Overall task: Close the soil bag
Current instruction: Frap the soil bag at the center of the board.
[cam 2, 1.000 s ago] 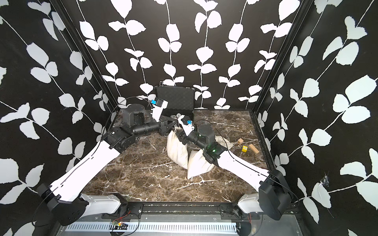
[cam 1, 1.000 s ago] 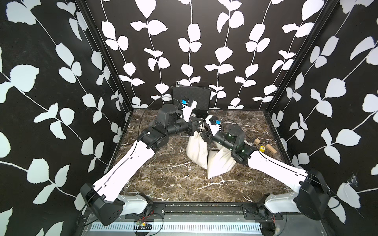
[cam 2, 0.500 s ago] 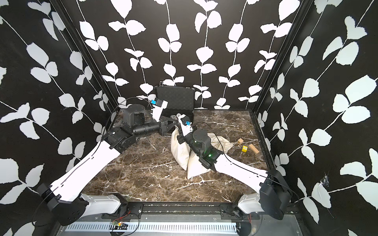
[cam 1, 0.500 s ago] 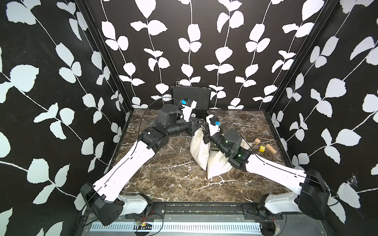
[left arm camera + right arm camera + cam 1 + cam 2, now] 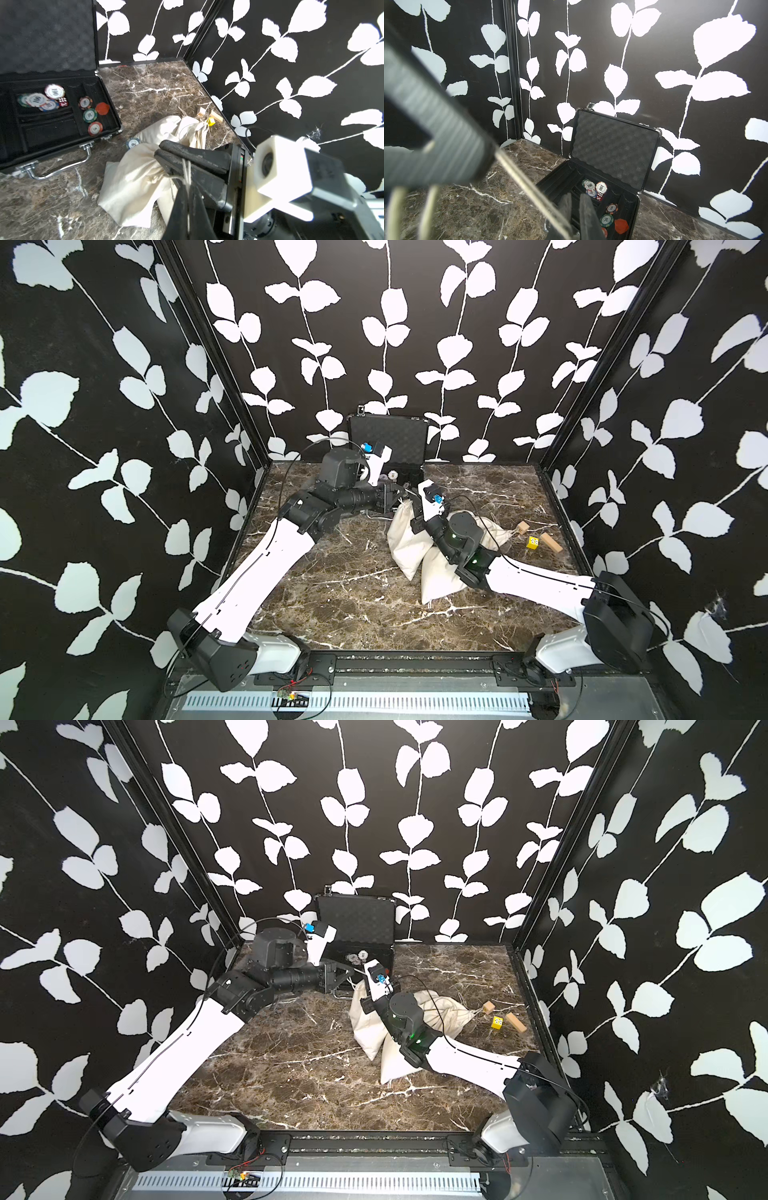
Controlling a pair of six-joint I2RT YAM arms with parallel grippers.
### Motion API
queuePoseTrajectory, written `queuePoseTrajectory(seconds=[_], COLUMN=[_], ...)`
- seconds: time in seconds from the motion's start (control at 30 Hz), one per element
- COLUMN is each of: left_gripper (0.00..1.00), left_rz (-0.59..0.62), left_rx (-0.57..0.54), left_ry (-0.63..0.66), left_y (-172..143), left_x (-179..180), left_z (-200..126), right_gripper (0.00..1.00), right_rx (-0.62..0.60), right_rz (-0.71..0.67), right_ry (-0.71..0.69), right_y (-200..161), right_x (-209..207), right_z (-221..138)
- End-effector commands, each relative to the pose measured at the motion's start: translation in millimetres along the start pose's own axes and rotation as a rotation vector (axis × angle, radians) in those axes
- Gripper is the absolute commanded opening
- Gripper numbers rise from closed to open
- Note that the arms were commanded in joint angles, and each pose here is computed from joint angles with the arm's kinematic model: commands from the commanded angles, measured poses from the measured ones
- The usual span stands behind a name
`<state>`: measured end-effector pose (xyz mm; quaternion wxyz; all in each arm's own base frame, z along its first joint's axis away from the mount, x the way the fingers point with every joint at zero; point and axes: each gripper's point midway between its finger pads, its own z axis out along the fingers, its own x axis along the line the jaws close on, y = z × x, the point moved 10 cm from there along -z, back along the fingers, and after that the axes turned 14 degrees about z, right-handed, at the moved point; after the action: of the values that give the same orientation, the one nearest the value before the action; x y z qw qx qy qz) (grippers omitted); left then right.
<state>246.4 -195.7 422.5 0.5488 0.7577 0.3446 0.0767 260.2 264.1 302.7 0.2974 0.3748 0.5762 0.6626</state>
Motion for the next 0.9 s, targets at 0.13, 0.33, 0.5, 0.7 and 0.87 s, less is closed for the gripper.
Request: queuePoseTrajectory(seconds=[0.13, 0.33, 0.5, 0.7, 0.87], left_gripper=[0.0, 0.0, 0.0, 0.0, 0.0], left_rz=[0.188, 0.156, 0.144, 0.154, 0.143], left_rx=[-0.47, -0.441, -0.421, -0.425, -0.409], left_ry=[0.03, 0.033, 0.028, 0.03, 0.039], left_y=[83, 67, 62, 61, 53], left_x=[-39, -33, -29, -30, -28], left_z=[-108, -98, -91, -93, -91], right_gripper=[0.17, 0.16, 0.16, 0.19, 0.19], right_rx=[0.306, 0.441, 0.433, 0.29, 0.398], right_rz=[-0.141, -0.075, -0.082, -0.094, -0.036], right_ry=[-0.243, -0.269, -0.217, -0.139, -0.228], right_y=[-36, -101, -86, -22, -72], right_x=[-48, -59, -53, -41, -59], right_z=[12, 18, 20, 13, 15])
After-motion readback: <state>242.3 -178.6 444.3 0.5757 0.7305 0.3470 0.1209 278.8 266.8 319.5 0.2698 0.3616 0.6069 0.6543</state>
